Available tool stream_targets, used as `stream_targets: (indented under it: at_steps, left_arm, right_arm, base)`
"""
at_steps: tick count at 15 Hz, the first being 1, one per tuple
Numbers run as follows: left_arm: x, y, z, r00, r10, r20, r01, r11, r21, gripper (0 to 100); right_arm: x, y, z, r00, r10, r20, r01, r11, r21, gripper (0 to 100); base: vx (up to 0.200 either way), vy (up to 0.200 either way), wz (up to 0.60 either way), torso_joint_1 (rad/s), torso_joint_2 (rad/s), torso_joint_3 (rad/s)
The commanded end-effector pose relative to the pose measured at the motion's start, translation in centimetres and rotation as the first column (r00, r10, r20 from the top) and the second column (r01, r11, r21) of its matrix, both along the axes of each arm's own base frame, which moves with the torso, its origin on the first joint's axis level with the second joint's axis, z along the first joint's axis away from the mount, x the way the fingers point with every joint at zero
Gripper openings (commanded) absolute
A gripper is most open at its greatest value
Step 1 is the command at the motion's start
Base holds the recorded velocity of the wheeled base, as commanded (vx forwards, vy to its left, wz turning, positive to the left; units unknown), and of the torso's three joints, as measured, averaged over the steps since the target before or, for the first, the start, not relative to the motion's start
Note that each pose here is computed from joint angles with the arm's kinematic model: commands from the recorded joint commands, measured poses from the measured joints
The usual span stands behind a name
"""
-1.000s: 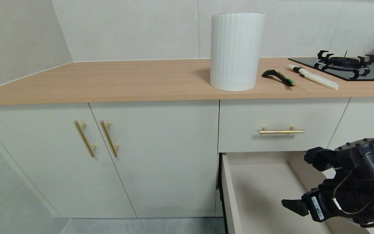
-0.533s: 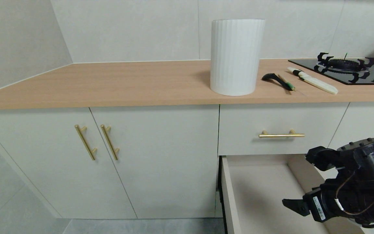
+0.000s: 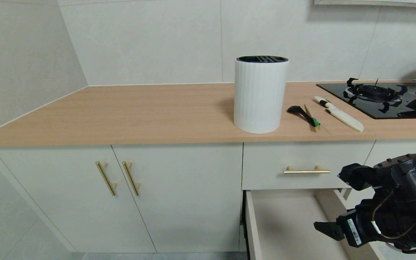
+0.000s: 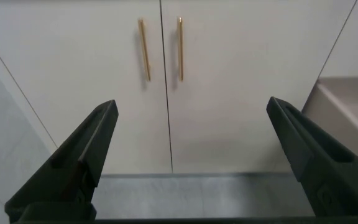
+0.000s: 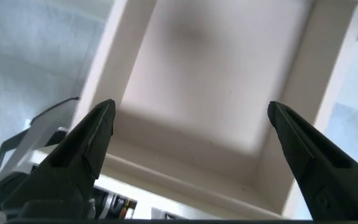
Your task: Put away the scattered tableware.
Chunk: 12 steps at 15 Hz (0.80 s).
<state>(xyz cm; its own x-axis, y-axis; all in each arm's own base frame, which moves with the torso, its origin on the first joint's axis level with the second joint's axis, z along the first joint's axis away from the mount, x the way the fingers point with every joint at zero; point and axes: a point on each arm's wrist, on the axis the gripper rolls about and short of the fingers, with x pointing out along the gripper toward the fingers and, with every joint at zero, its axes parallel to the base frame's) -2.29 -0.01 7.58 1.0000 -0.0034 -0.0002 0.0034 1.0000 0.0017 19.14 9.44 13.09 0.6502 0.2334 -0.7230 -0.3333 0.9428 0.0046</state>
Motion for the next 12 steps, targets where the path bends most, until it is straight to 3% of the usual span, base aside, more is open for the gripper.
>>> stream_targets:
  at_steps: [1, 8, 10, 12]
  left_arm:
    - [0.0, 0.0, 0.0, 1.000, 0.000, 0.000, 0.000, 1.000, 0.000, 100]
    - [0.0, 0.0, 0.0, 1.000, 0.000, 0.000, 0.000, 1.000, 0.000, 100]
    - [0.0, 0.0, 0.0, 1.000, 0.000, 0.000, 0.000, 1.000, 0.000, 100]
    - [0.0, 0.0, 0.0, 1.000, -0.001, 0.000, 0.001, 1.000, 0.000, 100]
  right_arm:
    - [0.0, 0.0, -0.1, 1.000, 0.001, -0.002, -0.001, 1.000, -0.001, 100]
    - [0.0, 0.0, 0.6, 1.000, 0.000, 0.031, 0.000, 1.000, 0.010, 100]
    - [1.3, 0.6, 3.2, 0.987, -0.012, 0.157, 0.002, 0.998, 0.068, 100]
    - [3.6, 0.9, 7.0, 0.977, -0.054, 0.207, 0.036, 0.995, 0.090, 100]
  base:
    - [0.000, 0.000, 0.00, 0.173, -0.47, -0.295]
    - [0.000, 0.000, 0.00, 0.175, -0.44, -0.267]
    - [0.000, 0.000, 0.00, 0.049, -0.12, -0.068]
    - [0.000, 0.000, 0.00, 0.000, 0.00, 0.000]
